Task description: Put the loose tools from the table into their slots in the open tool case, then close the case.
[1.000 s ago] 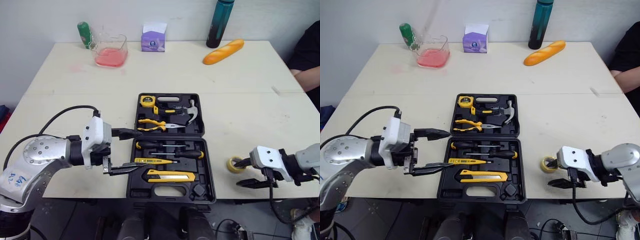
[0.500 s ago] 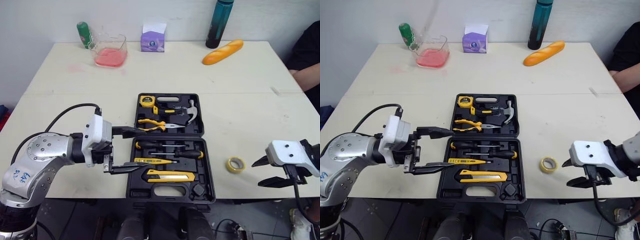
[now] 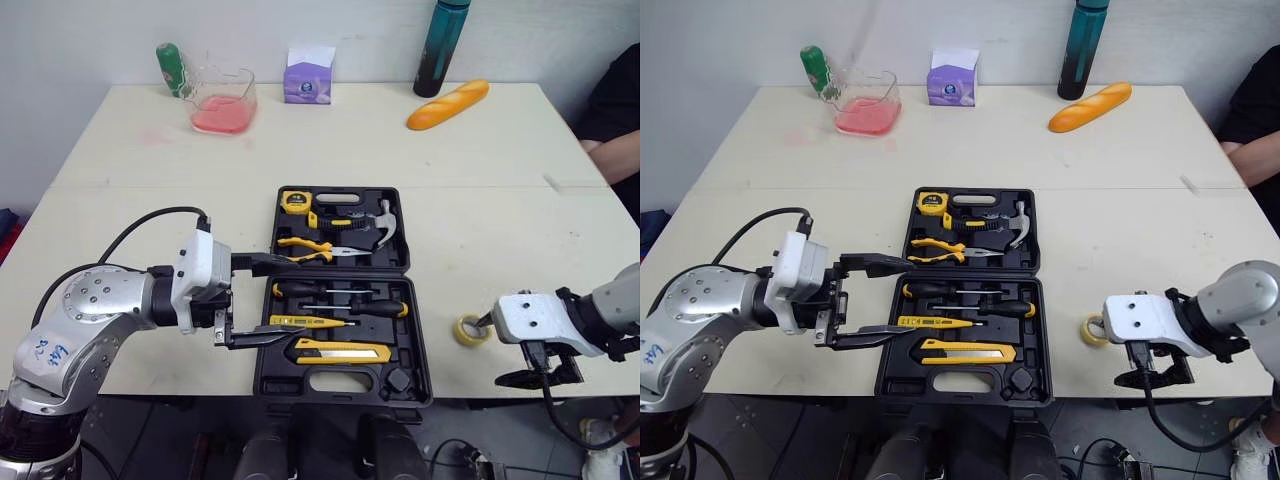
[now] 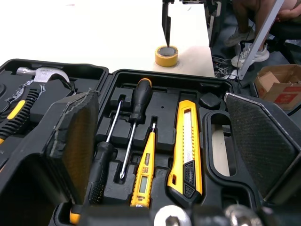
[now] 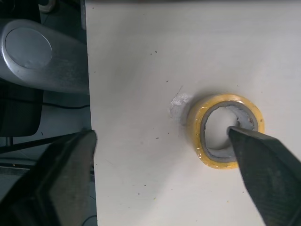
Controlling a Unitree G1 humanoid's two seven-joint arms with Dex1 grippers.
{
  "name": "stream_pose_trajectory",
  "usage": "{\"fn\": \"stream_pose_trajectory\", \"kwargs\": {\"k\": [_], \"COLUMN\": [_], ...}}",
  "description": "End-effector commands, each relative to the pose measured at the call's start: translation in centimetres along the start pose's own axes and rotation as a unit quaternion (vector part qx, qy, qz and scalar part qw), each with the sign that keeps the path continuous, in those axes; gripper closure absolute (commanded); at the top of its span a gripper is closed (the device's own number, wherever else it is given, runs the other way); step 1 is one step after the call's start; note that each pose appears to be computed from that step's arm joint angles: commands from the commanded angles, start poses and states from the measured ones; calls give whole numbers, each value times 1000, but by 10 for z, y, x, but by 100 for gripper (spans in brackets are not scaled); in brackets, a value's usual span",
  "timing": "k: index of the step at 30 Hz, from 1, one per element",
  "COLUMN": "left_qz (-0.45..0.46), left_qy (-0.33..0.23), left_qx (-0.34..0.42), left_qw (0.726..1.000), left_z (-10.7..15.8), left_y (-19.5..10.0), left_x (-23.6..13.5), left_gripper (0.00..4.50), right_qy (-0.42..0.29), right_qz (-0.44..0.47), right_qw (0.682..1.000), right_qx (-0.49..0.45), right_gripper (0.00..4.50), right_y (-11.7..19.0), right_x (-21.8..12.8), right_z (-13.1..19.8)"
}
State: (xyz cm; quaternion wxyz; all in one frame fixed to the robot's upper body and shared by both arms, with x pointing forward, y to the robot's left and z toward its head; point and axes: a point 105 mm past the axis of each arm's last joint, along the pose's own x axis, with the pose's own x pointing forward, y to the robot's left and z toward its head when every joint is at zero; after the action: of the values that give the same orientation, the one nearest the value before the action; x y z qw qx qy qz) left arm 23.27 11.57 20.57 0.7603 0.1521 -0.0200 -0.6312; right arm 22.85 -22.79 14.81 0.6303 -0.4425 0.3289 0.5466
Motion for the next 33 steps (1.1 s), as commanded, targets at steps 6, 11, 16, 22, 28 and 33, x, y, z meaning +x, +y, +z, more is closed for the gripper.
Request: {"fn": "stream_pose_trajectory", "kwargs": {"k": [6,11,16,22,28,33], "left_qz": [-2,0,1,0,-3,-18], "left_qy": [0,1,2,4,6,3], "left_qx": [19,19,19,21,22,19], "left_qw": [1000,1000,1000,1000,1000,1000], "left_z": [8,8,8,8,8,8], "left_y": [-7,-7,-7,-9,-10,-15], "left_x": [2,1,0,0,0,0], "left_gripper": [0,0,0,0,0,0], "right_qy": [5,13,15,23,31,43], "right_qz": [-1,0,3,13,12,18], "right_qw": [1000,1000,1000,1000,999,998], "right_qx": [-5,-8,-9,-17,-25,-36], "right_gripper": [3,3,3,3,54,279], "right_y": [-4,-8,-10,-8,-12,-13], "right_x": [7,16,23,26,25,23], "right_z": [1,-6,-7,-6,-4,-6]}}
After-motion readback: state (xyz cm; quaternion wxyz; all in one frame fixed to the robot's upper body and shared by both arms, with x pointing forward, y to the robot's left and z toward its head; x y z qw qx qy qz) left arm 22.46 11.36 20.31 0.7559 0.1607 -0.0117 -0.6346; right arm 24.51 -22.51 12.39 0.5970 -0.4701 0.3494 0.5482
